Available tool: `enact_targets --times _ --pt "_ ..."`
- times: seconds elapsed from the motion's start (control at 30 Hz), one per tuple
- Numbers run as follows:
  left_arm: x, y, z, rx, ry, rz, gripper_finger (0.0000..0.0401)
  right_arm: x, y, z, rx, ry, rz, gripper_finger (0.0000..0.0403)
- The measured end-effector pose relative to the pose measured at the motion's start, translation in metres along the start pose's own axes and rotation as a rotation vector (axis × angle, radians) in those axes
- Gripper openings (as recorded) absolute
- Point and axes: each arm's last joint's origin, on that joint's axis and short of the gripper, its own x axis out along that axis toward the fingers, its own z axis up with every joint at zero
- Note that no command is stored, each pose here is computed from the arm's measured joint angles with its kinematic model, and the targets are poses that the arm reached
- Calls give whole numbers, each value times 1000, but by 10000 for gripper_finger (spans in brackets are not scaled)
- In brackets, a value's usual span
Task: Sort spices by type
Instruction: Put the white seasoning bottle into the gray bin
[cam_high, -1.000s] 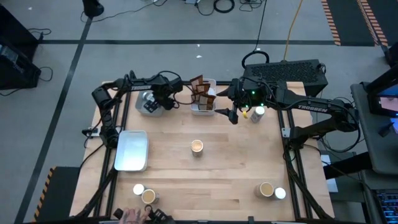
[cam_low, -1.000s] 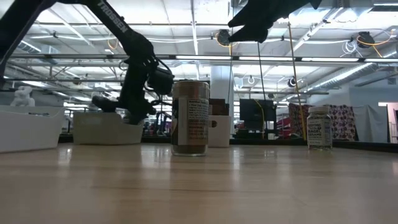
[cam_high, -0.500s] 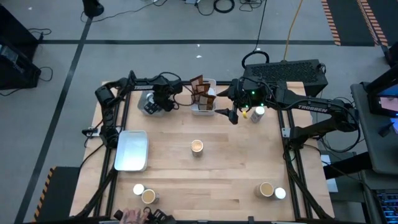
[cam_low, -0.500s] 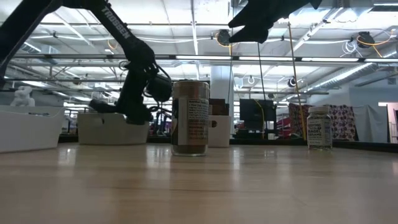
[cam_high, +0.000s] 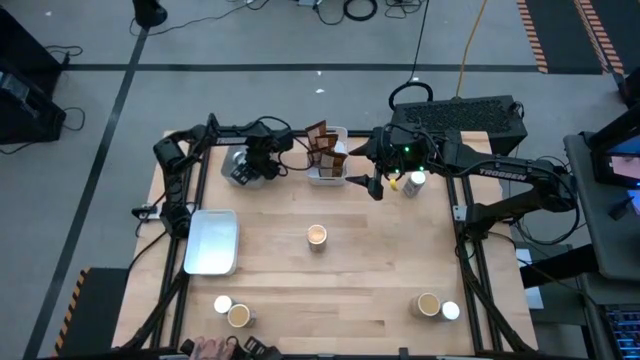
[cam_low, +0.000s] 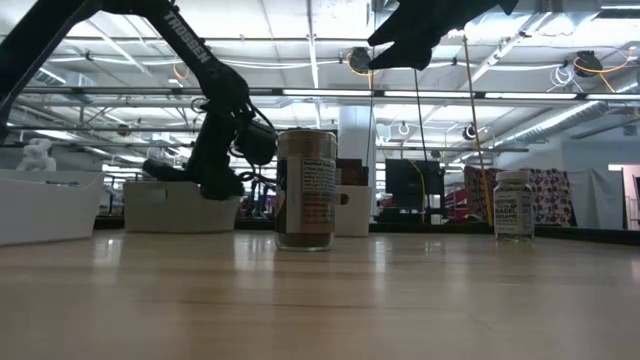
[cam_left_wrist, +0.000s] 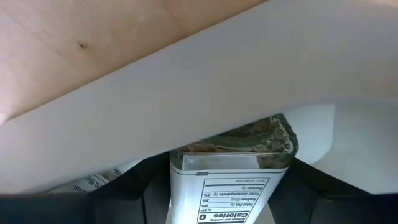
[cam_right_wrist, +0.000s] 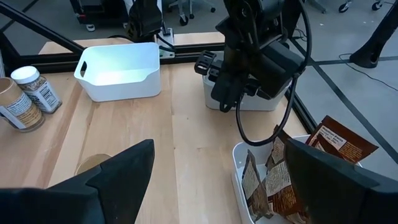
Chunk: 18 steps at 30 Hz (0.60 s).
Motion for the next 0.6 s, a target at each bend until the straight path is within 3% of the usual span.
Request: enact_targets --times 0.6 --pt "-42 -13 -19 -48 -29 142 208 0 0 0 -4 -2 0 341"
